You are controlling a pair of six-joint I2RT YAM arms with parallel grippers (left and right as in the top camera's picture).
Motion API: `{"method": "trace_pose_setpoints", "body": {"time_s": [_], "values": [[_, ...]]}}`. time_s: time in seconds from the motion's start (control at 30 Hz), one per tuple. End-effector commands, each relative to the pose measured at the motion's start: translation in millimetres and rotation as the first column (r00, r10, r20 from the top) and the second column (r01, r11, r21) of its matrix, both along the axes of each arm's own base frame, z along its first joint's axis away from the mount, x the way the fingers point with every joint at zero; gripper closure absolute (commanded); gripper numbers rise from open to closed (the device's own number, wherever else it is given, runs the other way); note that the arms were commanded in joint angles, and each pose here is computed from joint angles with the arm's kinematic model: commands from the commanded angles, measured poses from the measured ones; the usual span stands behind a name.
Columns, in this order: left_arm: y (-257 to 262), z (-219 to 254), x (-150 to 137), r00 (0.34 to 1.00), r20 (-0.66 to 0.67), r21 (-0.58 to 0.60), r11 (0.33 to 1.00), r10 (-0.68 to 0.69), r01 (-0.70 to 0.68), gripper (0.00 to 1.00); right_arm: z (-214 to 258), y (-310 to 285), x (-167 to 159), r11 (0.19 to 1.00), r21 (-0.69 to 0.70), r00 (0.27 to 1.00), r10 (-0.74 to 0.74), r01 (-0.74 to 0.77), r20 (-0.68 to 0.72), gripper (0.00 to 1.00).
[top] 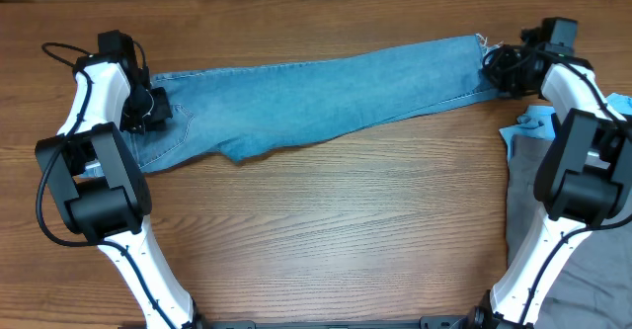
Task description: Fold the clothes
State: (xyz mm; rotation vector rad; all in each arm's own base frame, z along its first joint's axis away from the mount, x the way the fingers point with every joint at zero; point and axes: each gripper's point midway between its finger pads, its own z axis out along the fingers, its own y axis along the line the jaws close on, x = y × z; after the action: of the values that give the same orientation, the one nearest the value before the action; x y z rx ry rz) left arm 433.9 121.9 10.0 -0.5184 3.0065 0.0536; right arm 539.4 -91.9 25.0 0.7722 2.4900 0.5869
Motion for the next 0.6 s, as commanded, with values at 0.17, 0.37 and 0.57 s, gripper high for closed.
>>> {"method": "trace_pose_setpoints", "body": {"time_s": [0.17,0.37,0.57], "values": [[13.8,-12.3,-11.4,0.998,-0.034,0.023,0.999,0.044,-0.043,0.81,18.9,-23.6,-8.2,0.994,0.105,0.999,-0.021,0.016,0.043,0.96],[14.2,-12.2,-9.9,0.999,-0.028,0.025,0.999,0.044,-0.044,0.81,25.3,-4.0,-6.0,0.987,0.122,0.991,0.09,-0.102,0.099,0.51],[14.1,-12.2,-10.0,0.999,-0.029,0.024,0.999,0.044,-0.044,0.8,4.0,-1.5,-4.3,0.998,-0.003,0.997,0.069,-0.069,0.023,0.39]]}}
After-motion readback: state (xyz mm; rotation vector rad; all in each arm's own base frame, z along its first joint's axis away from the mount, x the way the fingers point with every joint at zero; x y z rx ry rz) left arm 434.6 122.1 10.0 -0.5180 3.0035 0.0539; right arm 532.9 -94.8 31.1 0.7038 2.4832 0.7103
